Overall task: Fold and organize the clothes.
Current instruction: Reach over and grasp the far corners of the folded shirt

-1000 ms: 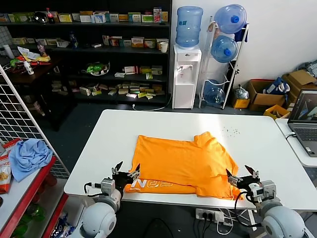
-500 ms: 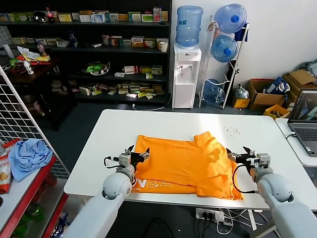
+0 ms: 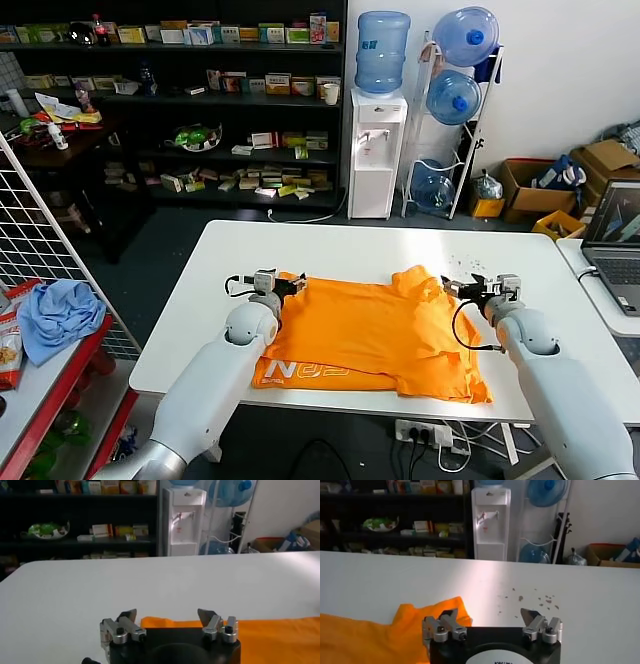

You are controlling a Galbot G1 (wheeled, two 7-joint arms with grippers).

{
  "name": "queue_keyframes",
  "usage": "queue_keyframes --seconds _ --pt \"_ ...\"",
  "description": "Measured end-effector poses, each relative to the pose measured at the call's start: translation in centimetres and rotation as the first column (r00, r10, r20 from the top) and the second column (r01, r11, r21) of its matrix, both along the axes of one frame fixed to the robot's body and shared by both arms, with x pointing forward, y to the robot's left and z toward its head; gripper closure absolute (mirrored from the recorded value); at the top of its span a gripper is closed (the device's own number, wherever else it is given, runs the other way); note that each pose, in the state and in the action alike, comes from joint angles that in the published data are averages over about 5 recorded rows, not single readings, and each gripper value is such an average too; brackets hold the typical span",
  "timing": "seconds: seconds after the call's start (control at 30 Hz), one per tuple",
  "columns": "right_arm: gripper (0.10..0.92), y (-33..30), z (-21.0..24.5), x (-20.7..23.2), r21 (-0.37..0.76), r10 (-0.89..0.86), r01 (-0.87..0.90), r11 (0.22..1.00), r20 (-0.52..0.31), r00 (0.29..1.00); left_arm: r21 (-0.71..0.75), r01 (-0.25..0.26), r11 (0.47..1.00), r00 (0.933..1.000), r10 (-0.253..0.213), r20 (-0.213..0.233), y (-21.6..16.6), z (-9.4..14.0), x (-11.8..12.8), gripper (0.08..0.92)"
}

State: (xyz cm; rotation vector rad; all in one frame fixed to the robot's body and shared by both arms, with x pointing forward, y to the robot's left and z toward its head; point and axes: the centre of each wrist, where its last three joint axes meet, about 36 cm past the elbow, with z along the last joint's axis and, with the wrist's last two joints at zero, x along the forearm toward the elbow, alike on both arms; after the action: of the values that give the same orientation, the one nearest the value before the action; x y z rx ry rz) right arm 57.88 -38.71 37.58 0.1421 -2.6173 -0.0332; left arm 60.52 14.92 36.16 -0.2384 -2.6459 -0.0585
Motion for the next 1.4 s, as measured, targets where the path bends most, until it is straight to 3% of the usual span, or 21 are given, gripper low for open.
queue_keyframes --seconds 0.33,0.5,1.1,1.2,1.4 --pt "0.208 1.2 -1.8 2.0 0.042 0.016 -0.014 0.999 -0.056 0.998 0.027 -0.029 0.999 0.9982 0.031 -0.052 0.9 -0.9 2.0 0.177" --pt "0.325 2.0 -2.5 2.5 0.053 0.02 -0.016 0.998 -0.082 0.996 0.029 -0.038 0.999 0.9964 0.04 -0.075 1.6 -1.5 2.3 0.188" --pt "0.845 2.9 -3.5 2.7 0.055 0.012 -0.007 0.998 -0.083 0.996 0.002 -0.027 1.0 0.9942 0.027 -0.104 1.6 -2.1 1.6 0.674" --pt "0.894 2.9 -3.3 2.3 0.042 0.014 -0.012 0.999 -0.067 0.998 0.0 -0.031 1.0 0.9943 0.031 -0.102 1.8 -2.1 1.3 0.769" --pt "0.898 3.2 -2.2 1.1 0.021 0.018 -0.018 1.0 -0.022 1.0 -0.01 -0.048 0.999 0.9938 0.046 -0.101 2.4 -1.9 0.6 0.9"
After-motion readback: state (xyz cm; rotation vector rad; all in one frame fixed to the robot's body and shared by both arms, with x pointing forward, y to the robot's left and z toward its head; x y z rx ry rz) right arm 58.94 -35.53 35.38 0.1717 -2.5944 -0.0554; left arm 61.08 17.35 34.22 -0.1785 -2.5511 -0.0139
